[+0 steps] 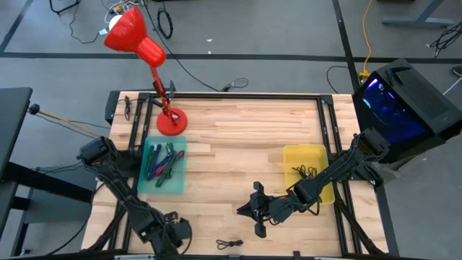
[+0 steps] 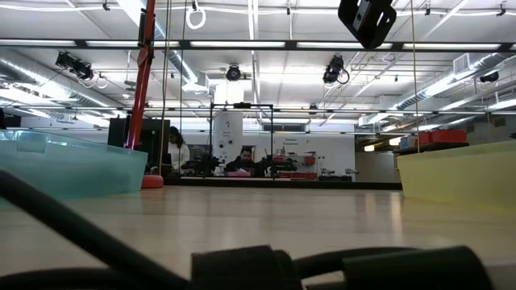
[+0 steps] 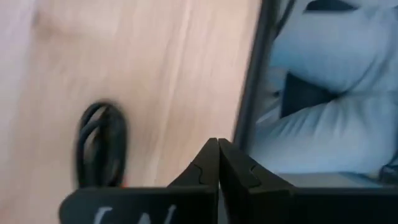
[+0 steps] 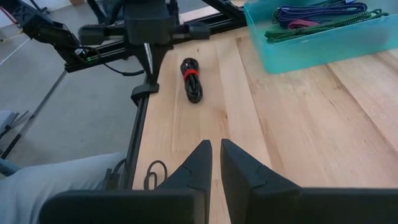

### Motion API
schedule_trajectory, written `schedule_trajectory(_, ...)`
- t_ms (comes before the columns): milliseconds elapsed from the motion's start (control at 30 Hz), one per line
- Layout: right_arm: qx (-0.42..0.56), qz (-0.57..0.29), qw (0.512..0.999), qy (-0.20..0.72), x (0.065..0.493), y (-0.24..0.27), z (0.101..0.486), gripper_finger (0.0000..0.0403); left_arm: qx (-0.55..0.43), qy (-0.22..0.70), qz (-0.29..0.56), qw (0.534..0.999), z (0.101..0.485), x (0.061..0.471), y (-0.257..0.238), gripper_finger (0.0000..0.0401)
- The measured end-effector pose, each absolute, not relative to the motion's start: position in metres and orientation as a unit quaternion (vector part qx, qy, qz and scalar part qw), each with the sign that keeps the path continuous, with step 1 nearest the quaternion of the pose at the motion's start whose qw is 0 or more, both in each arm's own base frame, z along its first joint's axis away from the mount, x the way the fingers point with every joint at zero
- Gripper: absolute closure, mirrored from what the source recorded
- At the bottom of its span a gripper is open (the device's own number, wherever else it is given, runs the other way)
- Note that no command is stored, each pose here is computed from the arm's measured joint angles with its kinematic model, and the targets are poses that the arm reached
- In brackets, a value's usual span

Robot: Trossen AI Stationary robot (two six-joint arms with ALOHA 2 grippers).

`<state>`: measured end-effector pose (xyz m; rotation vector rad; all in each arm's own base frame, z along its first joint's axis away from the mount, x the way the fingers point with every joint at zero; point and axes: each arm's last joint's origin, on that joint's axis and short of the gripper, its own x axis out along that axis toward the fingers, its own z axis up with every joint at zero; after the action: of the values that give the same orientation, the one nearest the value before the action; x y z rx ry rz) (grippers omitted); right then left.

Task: Pick & Place USB Port
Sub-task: Put the black charger cable into the yellow bin

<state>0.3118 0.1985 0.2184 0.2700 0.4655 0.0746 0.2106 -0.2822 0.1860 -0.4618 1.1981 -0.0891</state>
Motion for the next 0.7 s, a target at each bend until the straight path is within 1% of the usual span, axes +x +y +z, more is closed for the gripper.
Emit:
schedule_trajectory(67,0.133,0.037,0.963,0.230,0.312,0.198,0.218,0.0366,-0.196,0.575,-0.029,0.794,0.188,0.209,-0.280,0.0390)
schedule_trajectory(133,0.133,0.037,0.963,0.230,0.312,0.198,0.218,0.0366,-0.180,0.582,-0.019,0.793,0.190,0.208,-0.278,0.0371)
schedule_trajectory(367,0.133,0.037,0.963,0.230,0.312,0.198,0.218,0.0366,-0.163,0.601,0.010,0.783,0.187,0.211,-0.266,0.0271)
schedule_trajectory(467,0.133,0.037,0.963,0.230,0.312,0.198,0.218,0.0366,-0.159,0.605,0.017,0.780,0.182,0.209,-0.264,0.0235)
schedule_trajectory(567,0.133,0.037,0.963,0.230,0.312,0.198,0.218,0.0366,-0.160,0.619,0.038,0.768,0.173,0.203,-0.259,0.0209)
schedule_trajectory(700,0.134,0.037,0.963,0.230,0.312,0.199,0.218,0.0366,-0.158,0.636,0.052,0.753,0.162,0.198,-0.253,0.0190)
